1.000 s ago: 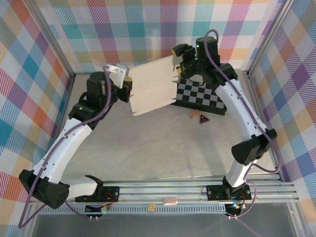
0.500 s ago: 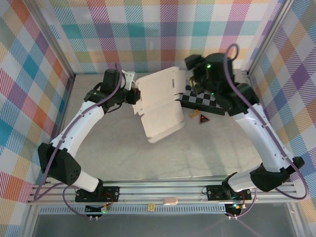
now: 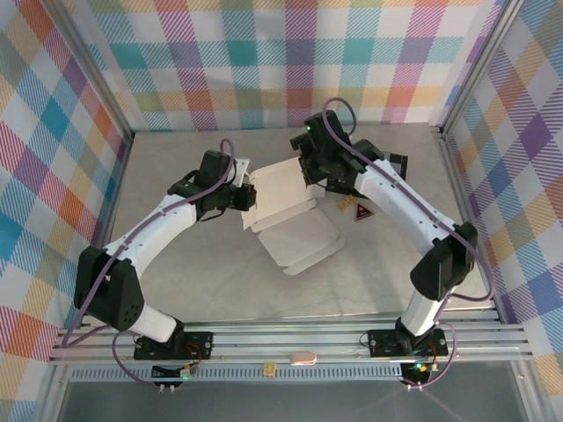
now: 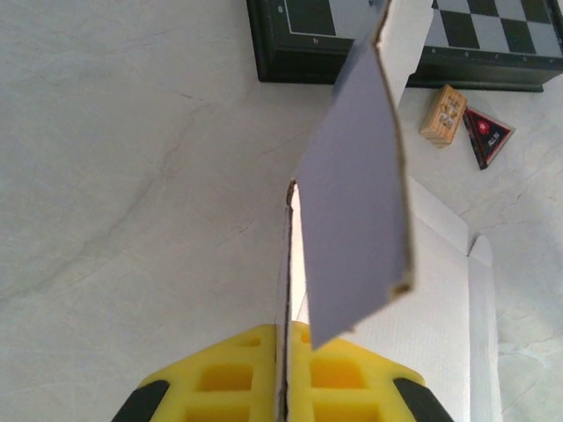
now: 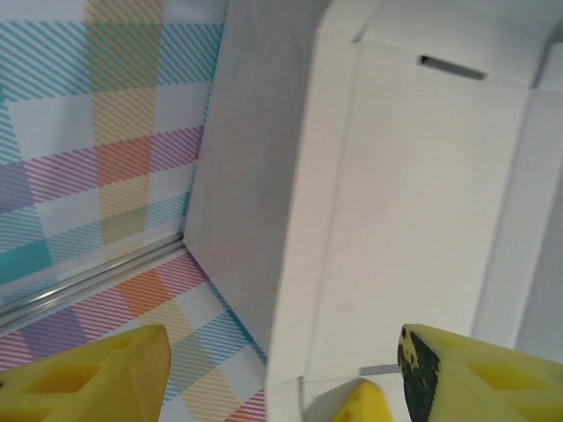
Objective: Fold the paper box
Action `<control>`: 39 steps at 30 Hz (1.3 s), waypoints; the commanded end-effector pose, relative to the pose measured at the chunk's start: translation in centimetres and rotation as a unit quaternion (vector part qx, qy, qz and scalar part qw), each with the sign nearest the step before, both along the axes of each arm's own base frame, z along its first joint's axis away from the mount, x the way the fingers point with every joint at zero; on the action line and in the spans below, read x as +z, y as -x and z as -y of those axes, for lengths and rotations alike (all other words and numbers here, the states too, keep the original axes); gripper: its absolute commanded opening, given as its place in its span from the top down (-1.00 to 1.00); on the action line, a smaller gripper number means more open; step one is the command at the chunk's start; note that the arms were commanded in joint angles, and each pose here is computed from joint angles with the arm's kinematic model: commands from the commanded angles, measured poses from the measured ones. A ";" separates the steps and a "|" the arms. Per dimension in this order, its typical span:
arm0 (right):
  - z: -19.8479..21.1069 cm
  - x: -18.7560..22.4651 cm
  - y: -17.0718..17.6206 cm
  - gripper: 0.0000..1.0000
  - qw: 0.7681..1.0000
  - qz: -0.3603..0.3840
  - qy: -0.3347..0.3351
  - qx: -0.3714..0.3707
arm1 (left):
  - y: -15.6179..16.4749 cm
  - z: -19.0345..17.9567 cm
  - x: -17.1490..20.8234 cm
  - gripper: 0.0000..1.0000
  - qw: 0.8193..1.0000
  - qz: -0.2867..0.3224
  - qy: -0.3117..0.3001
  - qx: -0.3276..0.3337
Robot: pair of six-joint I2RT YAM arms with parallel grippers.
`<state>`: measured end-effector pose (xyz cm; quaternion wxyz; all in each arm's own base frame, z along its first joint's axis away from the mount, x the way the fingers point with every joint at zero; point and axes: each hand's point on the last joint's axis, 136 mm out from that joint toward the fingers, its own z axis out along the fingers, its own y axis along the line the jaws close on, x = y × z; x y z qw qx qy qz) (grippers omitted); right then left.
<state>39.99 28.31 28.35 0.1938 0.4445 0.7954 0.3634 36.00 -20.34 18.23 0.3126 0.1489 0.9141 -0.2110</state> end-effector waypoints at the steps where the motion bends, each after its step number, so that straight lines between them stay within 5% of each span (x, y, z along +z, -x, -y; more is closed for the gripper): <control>1: -1.2 1.1 -0.7 -0.39 0.999 -0.007 -0.040 0.012 | 0.5 0.0 1.2 1.00 0.999 0.039 -0.008 -0.023; 14: -3.8 -5.6 -1.0 -0.19 0.985 -0.143 -0.092 0.015 | 0.7 0.3 0.7 1.00 0.996 0.060 -0.028 -0.058; 39: -2.7 -8.8 -2.2 0.46 0.979 -0.167 -0.115 0.022 | 0.5 0.5 -0.3 1.00 0.996 0.054 -0.041 -0.066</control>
